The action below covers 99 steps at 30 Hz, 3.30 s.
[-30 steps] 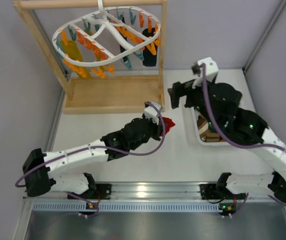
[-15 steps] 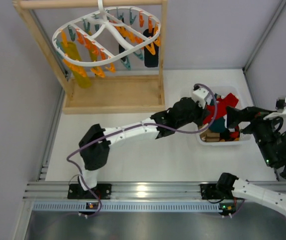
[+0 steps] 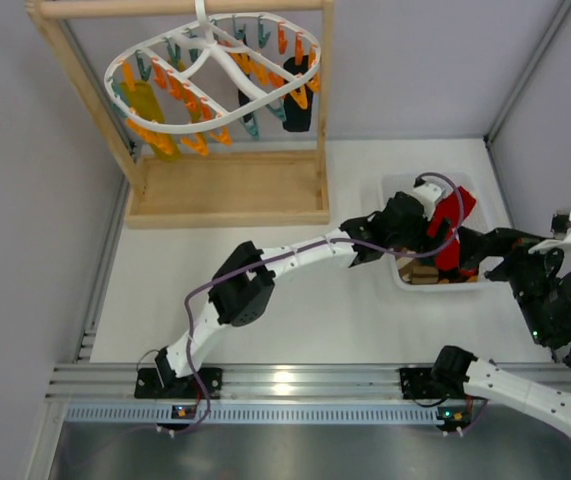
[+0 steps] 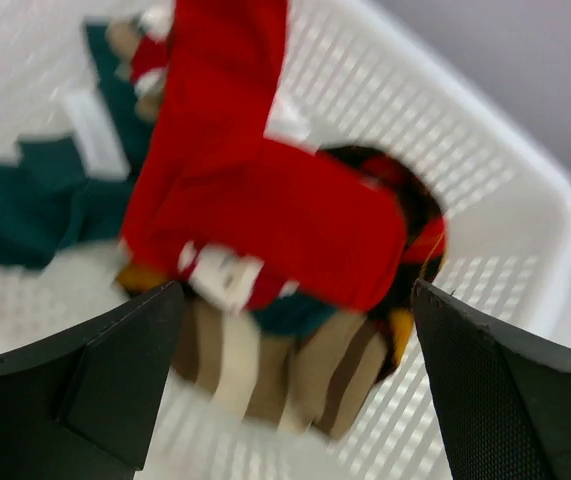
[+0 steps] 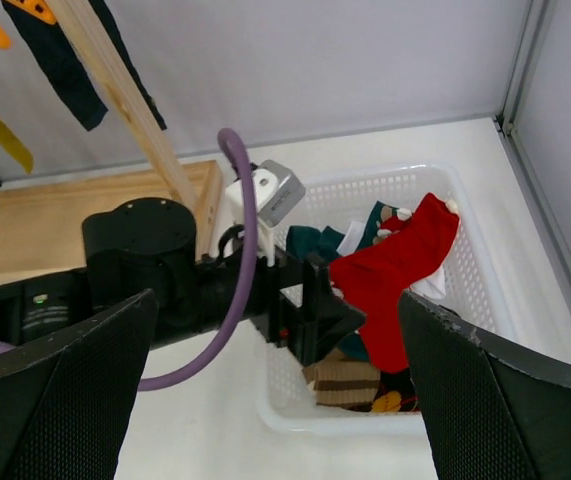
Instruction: Remove the socks clipped to the hanger
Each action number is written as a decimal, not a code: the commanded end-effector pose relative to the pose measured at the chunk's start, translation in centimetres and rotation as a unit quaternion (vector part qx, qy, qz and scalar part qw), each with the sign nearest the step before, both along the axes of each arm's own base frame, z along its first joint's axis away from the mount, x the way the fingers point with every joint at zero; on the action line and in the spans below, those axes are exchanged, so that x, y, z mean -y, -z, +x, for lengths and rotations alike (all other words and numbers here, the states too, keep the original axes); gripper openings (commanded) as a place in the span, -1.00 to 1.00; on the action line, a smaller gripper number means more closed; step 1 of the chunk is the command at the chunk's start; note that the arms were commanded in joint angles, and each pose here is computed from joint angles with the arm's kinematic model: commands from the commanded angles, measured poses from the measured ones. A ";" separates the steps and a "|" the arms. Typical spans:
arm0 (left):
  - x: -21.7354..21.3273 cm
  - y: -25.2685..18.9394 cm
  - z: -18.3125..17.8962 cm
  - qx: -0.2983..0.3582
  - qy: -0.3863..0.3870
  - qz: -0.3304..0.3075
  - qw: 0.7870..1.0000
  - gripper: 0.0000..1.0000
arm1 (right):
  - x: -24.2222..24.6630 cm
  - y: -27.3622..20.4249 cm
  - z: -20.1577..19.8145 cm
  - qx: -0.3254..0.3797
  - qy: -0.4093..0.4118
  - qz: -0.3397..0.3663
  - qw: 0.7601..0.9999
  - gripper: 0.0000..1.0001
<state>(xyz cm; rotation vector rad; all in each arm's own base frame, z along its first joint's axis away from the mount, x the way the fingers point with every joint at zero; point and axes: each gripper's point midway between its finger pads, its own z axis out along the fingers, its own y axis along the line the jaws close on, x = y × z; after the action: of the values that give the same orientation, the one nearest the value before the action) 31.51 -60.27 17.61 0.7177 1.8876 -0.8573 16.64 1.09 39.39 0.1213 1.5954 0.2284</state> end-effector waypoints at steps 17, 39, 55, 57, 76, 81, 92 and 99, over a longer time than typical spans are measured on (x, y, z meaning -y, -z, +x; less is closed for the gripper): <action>-30.6 -2.6 1.1 0.107 -0.398 0.150 0.899 0.98 | -7.1 1.9 3.3 -0.016 -0.046 -0.020 0.999 0.99; -55.4 0.6 18.6 0.164 -0.669 0.096 0.718 0.98 | -12.3 3.9 3.9 -0.011 -0.142 -0.045 0.989 0.99; -66.1 -1.5 25.1 0.208 -0.714 0.105 0.660 0.98 | -17.8 6.0 2.7 -0.030 -0.271 -0.073 0.959 0.99; -66.7 -1.8 26.1 0.215 -0.716 0.114 0.655 0.98 | -18.1 5.9 2.7 -0.029 -0.277 -0.074 0.957 0.99; -70.1 -5.9 29.1 0.257 -0.736 0.125 0.613 0.45 | -20.8 8.8 3.3 -0.059 -0.310 -0.111 0.942 0.99; -70.9 -7.2 28.4 0.263 -0.740 0.125 0.606 -0.23 | -20.4 8.6 3.5 -0.058 -0.300 -0.113 0.945 0.99; -70.8 -8.8 22.1 0.243 -0.765 0.065 0.593 -1.00 | -20.0 8.7 3.7 -0.049 -0.290 -0.113 0.949 0.99; -67.3 -7.2 17.0 0.218 -0.763 0.036 0.607 -1.00 | -19.2 7.4 3.2 -0.032 -0.288 -0.101 0.952 0.99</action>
<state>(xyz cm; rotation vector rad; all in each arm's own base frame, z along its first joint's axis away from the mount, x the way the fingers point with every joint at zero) 50.29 9.01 22.92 -0.6386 1.4226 0.6033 19.76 20.67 29.33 -0.5594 1.7600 0.4815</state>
